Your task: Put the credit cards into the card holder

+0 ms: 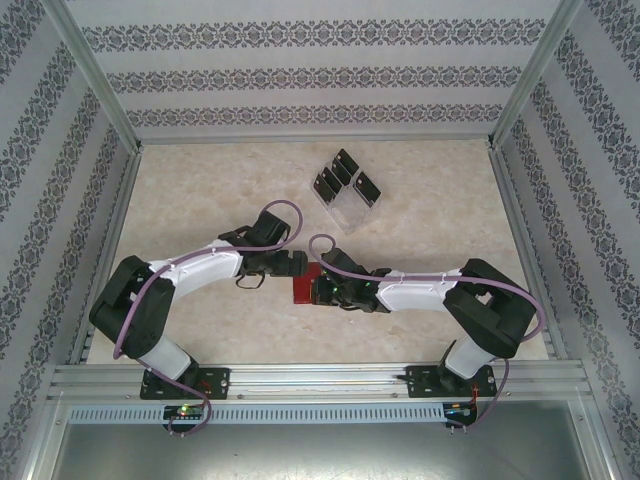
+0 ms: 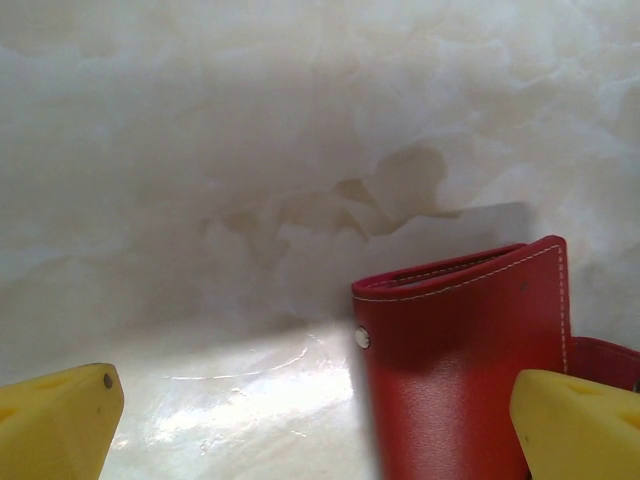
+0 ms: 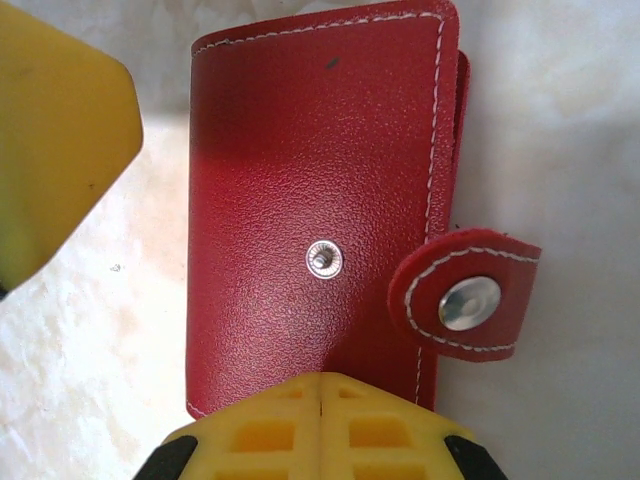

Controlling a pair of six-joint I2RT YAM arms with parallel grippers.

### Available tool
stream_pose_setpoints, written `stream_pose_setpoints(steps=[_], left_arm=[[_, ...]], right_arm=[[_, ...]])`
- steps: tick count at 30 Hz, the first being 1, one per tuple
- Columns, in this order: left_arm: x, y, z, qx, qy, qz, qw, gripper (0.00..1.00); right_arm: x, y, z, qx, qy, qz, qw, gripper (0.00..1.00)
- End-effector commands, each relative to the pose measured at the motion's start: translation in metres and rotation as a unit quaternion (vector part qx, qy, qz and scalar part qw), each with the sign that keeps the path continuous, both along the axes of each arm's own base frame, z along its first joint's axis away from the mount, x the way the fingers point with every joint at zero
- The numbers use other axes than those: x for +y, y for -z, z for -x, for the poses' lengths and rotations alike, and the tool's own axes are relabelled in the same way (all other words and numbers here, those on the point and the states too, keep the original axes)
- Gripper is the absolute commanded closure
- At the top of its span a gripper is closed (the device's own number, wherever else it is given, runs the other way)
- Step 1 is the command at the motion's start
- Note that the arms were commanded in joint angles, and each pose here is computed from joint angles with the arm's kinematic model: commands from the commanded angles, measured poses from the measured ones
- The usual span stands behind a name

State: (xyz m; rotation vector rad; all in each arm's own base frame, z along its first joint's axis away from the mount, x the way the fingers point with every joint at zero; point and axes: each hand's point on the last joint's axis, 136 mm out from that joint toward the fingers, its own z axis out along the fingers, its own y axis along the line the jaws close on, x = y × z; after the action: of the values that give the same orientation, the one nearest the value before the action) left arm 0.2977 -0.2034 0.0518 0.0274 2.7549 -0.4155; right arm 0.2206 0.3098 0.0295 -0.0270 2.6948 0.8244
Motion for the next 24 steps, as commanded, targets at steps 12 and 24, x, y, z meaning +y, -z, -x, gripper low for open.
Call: stream_pose_setpoints(steps=[12, 24], left_arm=[[0.016, 0.046, 0.007, 0.032, -0.032, -0.058, 0.997, 0.00], [0.013, 0.054, 0.013, 0.037, -0.039, -0.038, 0.998, 0.00]], right_arm=[[-0.007, -0.007, -0.003, 0.002, 0.006, -0.008, 1.000, 0.94], [-0.062, -0.076, -0.032, -0.047, 0.021, 0.098, 0.994, 0.61]])
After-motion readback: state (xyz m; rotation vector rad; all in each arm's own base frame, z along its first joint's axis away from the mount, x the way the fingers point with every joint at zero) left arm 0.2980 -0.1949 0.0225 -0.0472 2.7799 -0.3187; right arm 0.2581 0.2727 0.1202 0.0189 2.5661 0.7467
